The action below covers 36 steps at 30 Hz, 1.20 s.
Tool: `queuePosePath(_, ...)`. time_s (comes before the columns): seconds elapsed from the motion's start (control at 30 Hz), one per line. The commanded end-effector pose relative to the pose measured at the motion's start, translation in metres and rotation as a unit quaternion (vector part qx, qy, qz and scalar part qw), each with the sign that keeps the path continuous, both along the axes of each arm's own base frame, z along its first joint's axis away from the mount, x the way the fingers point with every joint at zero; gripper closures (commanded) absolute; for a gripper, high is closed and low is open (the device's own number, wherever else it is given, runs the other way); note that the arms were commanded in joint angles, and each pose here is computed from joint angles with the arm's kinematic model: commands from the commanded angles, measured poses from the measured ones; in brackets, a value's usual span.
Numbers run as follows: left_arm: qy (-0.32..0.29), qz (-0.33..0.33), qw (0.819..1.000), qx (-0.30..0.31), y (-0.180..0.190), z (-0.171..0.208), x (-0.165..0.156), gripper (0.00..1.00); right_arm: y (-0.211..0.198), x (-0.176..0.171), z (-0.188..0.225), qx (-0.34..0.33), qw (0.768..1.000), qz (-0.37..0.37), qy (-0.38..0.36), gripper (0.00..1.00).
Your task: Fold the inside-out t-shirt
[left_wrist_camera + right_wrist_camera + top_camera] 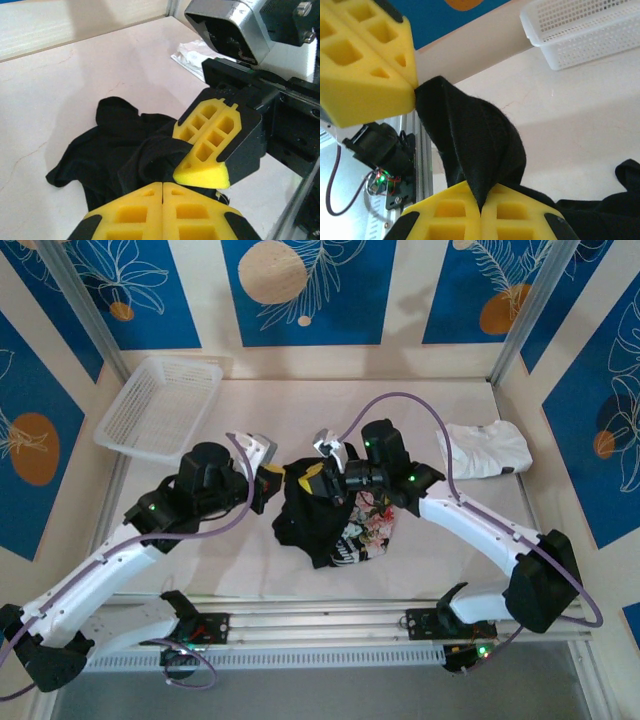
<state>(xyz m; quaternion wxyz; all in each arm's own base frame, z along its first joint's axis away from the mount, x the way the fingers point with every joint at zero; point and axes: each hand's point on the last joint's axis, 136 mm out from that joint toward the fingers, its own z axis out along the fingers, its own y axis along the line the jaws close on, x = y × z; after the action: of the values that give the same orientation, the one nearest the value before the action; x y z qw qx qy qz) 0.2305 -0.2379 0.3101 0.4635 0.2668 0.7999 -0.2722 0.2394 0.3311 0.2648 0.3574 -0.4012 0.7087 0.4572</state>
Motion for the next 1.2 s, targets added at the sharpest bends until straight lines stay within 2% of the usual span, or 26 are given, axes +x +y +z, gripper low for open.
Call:
queuePosePath(0.0,-0.022,0.051,0.998,-0.027,0.012,0.012,0.010,0.87,0.005,0.009,0.009,0.010,0.998,-0.044,0.038,1.00)
queuePosePath(0.13,-0.029,0.078,0.996,-0.029,0.024,0.013,0.011,0.65,0.002,0.013,0.010,-0.005,0.997,-0.064,0.039,1.00)
queuePosePath(0.3,-0.019,0.095,0.995,-0.033,0.032,0.008,0.009,0.51,0.003,0.014,0.013,-0.003,0.997,-0.066,0.040,1.00)
queuePosePath(0.37,-0.007,0.105,0.994,-0.035,0.035,0.003,0.010,0.49,0.003,0.014,0.012,-0.004,0.997,-0.067,0.039,1.00)
queuePosePath(0.63,0.038,0.037,0.995,-0.080,0.016,0.002,0.007,0.25,0.001,0.014,0.014,-0.006,0.997,-0.068,0.032,1.00)
queuePosePath(0.73,0.058,0.019,0.994,-0.092,0.010,-0.001,0.012,0.21,0.000,0.014,0.016,-0.005,0.997,-0.068,0.031,1.00)
queuePosePath(0.9,0.078,-0.003,0.990,-0.113,-0.001,-0.004,0.023,0.23,-0.001,0.012,0.018,-0.003,0.997,-0.067,0.028,1.00)
queuePosePath(1.17,0.090,-0.045,0.985,-0.139,-0.018,-0.006,0.029,0.58,-0.003,0.009,0.019,-0.001,0.998,-0.065,0.024,1.00)
